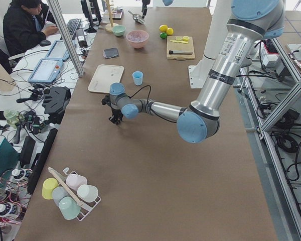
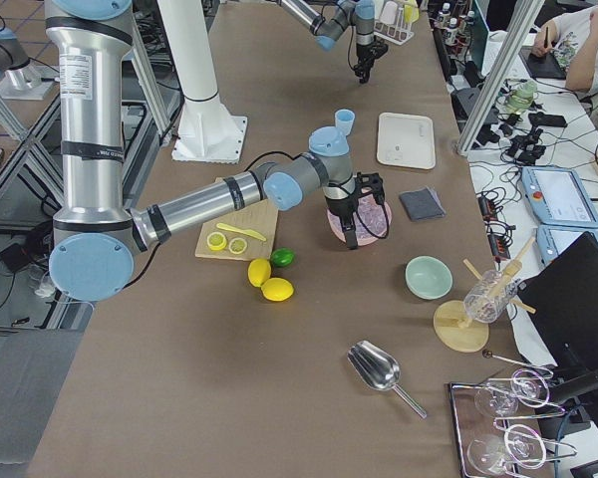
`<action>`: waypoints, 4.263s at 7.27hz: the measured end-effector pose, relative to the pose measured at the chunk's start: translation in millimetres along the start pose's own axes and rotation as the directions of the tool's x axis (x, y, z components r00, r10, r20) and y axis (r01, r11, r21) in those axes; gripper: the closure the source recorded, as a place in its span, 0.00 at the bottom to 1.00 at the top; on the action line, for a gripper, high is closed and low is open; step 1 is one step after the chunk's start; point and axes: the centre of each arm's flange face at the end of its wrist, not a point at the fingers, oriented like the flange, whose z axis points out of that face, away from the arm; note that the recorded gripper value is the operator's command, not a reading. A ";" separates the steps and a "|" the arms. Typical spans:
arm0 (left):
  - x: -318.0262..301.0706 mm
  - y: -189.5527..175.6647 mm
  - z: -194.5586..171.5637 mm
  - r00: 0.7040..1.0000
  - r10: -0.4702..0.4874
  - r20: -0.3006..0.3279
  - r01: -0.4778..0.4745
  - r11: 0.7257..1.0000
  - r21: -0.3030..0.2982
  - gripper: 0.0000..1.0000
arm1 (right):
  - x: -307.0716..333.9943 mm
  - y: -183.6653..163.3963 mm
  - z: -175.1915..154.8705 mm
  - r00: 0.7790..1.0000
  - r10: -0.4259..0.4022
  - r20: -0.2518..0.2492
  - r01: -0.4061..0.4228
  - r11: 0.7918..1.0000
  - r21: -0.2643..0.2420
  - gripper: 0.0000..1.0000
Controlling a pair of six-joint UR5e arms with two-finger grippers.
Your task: Put ice and cherries in cup
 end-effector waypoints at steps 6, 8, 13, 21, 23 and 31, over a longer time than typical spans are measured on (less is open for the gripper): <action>33.5 -67.3 -122.3 0.993 -0.054 -0.109 0.077 0.973 0.218 1.00 | -2.2 -2.4 -0.3 1.000 -0.002 0.004 0.002 1.000 0.002 0.00; 102.5 -93.2 -147.9 0.977 -0.090 -0.196 0.140 0.955 0.261 1.00 | -2.1 -4.1 4.7 1.000 -0.001 0.005 0.001 1.000 -0.006 0.00; 280.1 -109.6 -112.4 0.956 -0.085 -0.280 0.177 0.930 0.322 1.00 | -7.0 -9.1 4.4 1.000 -0.001 0.012 0.001 1.000 -0.002 0.00; 308.4 -106.6 -100.7 0.961 -0.063 -0.268 0.157 0.926 0.342 0.02 | -5.9 -9.2 4.5 1.000 0.000 0.007 0.000 1.000 0.000 0.00; 251.8 -105.1 -126.0 0.960 -0.098 -0.262 0.184 0.927 0.327 0.02 | -5.2 -10.5 3.0 1.000 -0.001 0.013 0.001 1.000 -0.001 0.00; -199.3 34.3 -247.9 0.937 -0.349 0.018 0.342 0.925 0.164 0.02 | 78.3 -47.8 -33.7 0.997 0.014 0.070 -0.016 1.000 0.026 0.00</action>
